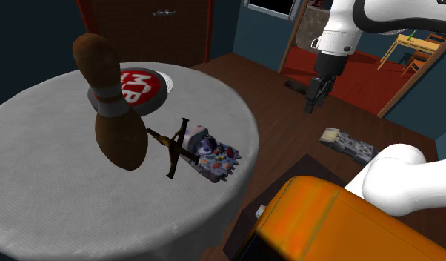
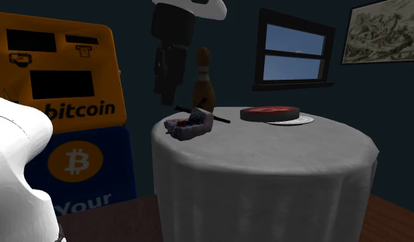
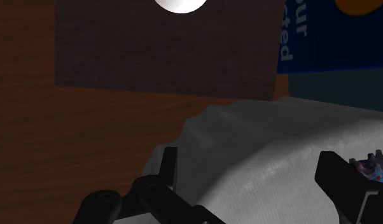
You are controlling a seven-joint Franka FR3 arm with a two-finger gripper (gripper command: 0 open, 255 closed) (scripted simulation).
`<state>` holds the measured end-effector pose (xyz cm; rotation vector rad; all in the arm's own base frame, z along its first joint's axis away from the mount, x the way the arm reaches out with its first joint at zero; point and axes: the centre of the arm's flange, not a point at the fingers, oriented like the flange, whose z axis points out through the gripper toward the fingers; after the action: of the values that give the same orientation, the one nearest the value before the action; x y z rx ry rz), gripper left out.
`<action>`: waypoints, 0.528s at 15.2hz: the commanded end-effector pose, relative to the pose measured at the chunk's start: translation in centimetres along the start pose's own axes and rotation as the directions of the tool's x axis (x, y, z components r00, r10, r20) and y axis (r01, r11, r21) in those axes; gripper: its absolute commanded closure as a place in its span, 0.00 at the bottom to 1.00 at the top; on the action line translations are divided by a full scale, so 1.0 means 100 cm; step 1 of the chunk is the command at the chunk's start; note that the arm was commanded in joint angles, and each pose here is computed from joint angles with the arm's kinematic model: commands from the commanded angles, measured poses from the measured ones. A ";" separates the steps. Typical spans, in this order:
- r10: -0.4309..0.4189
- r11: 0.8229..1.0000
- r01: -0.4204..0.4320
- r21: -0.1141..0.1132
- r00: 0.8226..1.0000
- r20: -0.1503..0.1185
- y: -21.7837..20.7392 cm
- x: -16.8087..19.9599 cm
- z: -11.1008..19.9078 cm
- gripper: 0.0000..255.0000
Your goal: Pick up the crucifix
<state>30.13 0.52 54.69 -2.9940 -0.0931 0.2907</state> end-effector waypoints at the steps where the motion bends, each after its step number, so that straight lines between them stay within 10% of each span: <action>1: 0.000 1.000 0.000 0.000 1.000 0.000 0.000 0.000 0.000 0.00; 8: -0.008 1.000 0.009 -0.016 0.999 0.044 -0.073 0.066 0.012 0.00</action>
<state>35.34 6.97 53.51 -3.0023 -0.1113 0.3467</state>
